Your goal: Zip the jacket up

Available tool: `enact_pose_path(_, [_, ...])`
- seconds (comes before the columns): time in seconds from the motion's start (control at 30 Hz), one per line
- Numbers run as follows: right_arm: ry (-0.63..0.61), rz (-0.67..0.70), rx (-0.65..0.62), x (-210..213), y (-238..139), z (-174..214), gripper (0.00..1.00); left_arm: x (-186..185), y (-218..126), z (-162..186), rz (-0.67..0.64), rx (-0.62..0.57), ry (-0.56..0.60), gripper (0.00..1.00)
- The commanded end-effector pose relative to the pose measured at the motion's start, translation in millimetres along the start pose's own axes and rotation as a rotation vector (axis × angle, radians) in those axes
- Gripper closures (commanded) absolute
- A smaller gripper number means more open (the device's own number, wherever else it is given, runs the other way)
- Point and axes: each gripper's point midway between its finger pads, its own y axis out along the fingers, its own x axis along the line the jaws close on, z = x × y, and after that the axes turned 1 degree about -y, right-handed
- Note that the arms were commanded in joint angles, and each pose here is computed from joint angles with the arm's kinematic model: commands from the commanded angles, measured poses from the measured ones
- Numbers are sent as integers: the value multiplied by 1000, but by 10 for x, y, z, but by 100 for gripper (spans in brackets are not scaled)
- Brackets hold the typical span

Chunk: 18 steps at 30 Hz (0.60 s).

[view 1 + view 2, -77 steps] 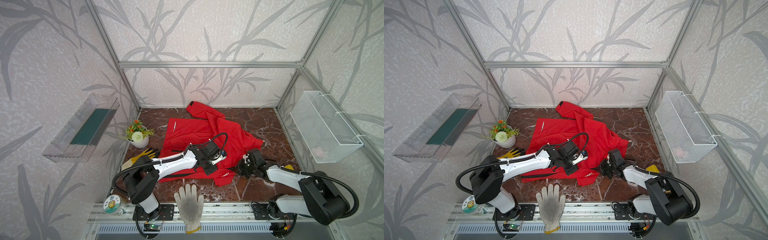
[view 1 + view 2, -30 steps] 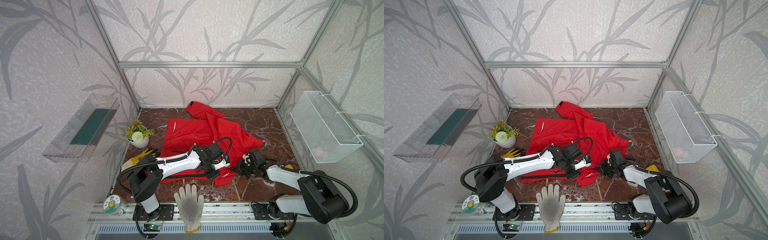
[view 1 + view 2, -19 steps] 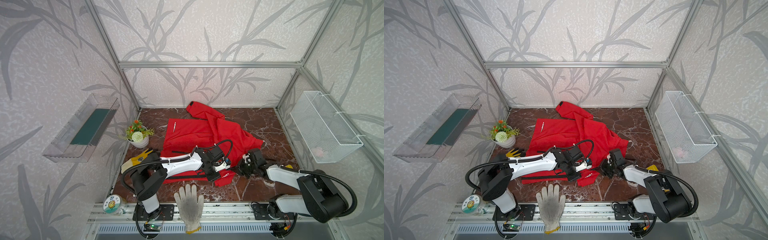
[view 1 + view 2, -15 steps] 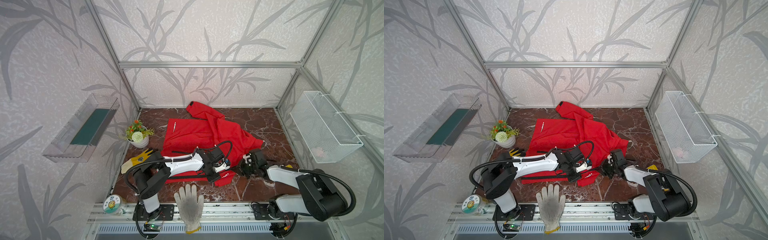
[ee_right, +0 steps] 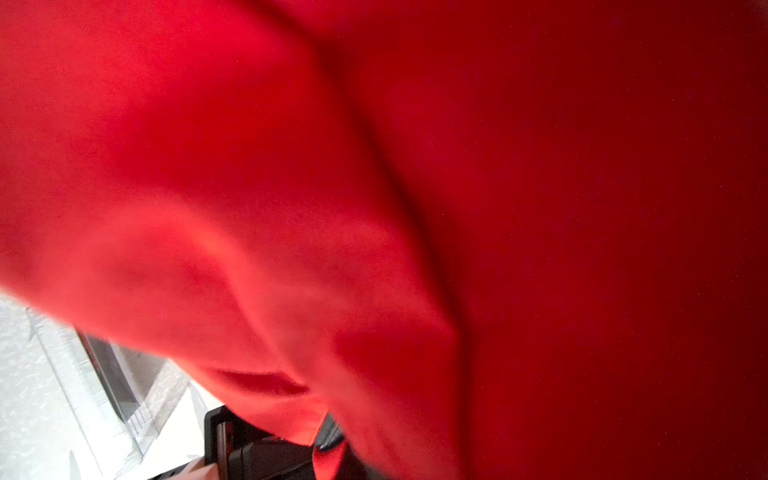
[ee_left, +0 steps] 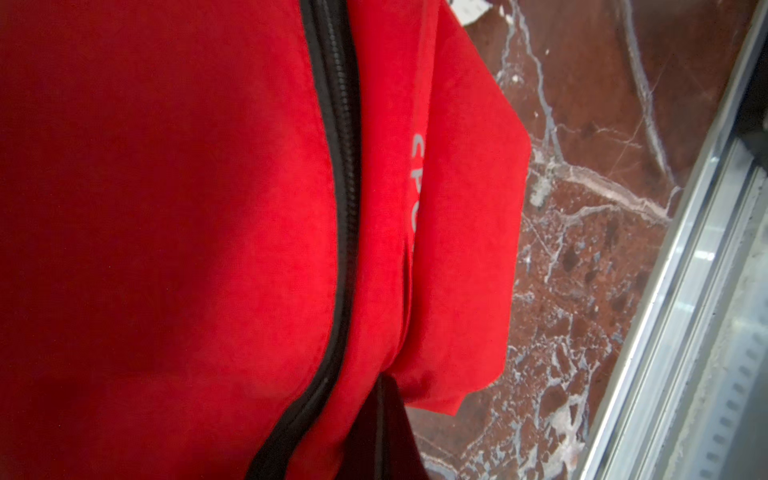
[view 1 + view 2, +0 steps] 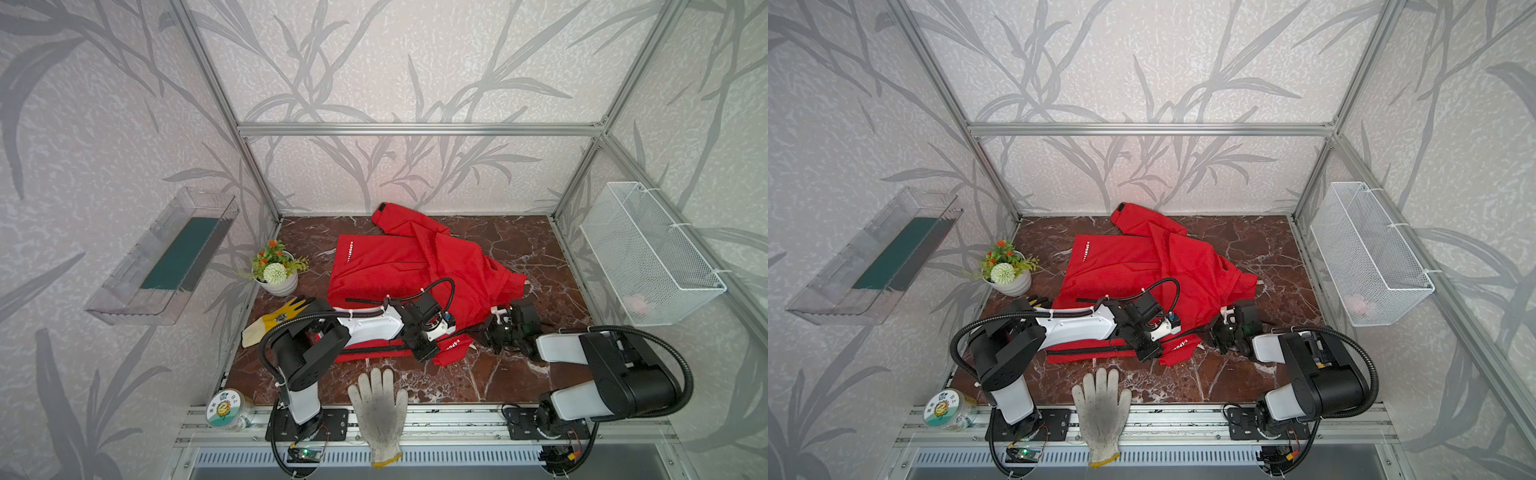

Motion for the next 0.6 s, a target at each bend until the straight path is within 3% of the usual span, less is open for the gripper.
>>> enact_pose_path(0.0, [186, 143, -83, -554, -20, -85, 100, 66, 108, 342, -4, 84, -47, 100])
enact_pose_path(0.17, [119, -7, -77, -164, -102, -63, 100, 94, 113, 305, -11, 1, -1, 100])
enact_pose_path(0.33, [58, 56, -138, -89, -324, -47, 100, 132, 76, 264, -46, -77, 88, 100])
enact_pose_path(0.47, [78, 81, -229, -220, -403, -143, 100, 284, 38, 289, -103, -85, 119, 100])
enact_pose_path(0.57, [68, 84, -207, -198, -365, -211, 100, 333, 34, 271, -92, -85, 118, 100])
